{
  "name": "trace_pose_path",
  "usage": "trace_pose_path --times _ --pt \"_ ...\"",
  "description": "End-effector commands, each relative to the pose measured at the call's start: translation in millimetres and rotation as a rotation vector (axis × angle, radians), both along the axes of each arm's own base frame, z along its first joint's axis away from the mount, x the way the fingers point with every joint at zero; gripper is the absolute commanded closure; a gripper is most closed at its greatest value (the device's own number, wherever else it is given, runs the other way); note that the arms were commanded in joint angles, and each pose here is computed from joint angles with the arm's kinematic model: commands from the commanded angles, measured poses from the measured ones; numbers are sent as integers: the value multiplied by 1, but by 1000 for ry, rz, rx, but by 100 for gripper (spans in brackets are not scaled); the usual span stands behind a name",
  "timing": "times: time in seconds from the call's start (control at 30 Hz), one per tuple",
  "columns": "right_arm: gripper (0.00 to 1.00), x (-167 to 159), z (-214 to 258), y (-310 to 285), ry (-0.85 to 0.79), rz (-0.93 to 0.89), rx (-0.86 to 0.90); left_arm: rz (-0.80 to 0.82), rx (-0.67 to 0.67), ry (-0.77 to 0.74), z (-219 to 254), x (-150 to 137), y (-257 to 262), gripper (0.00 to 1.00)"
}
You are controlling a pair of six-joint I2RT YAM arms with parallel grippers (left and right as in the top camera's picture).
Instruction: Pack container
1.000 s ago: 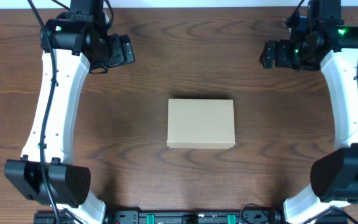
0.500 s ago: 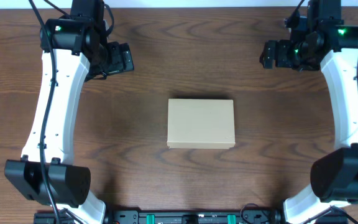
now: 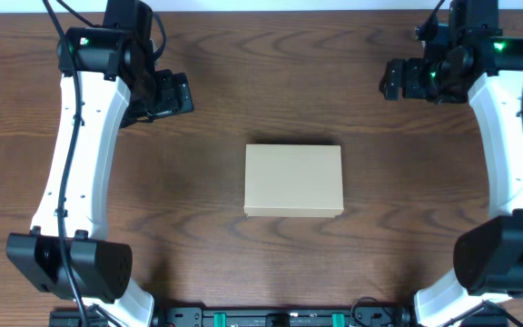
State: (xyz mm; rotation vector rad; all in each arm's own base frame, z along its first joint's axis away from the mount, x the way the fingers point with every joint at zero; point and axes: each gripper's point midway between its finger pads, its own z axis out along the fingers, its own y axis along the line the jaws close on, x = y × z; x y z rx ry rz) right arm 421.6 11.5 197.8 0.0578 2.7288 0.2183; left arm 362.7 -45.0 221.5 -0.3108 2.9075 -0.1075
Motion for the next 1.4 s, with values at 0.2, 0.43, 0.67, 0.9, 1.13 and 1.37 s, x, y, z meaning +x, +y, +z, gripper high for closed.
trace_pose_path --times 0.2,0.43,0.67,0.9,1.13,1.37 --pt "1 2 9 -1 -28 7 -7 104 64 -54 47 -46 23 5" --pt "1 2 9 -1 -28 6 -7 143 6 -334 125 -105 29 5" --pt "1 2 9 -1 -28 6 -7 171 -26 -688 194 -202 46 5" --pt "1 2 9 -1 -28 7 -7 196 -83 -1062 246 -250 54 5" --pt "1 2 9 -1 -28 6 -7 200 -103 -1167 218 -252 55 5" --pt "1 2 9 -1 -28 7 -7 216 -67 -1014 144 -255 56 5"
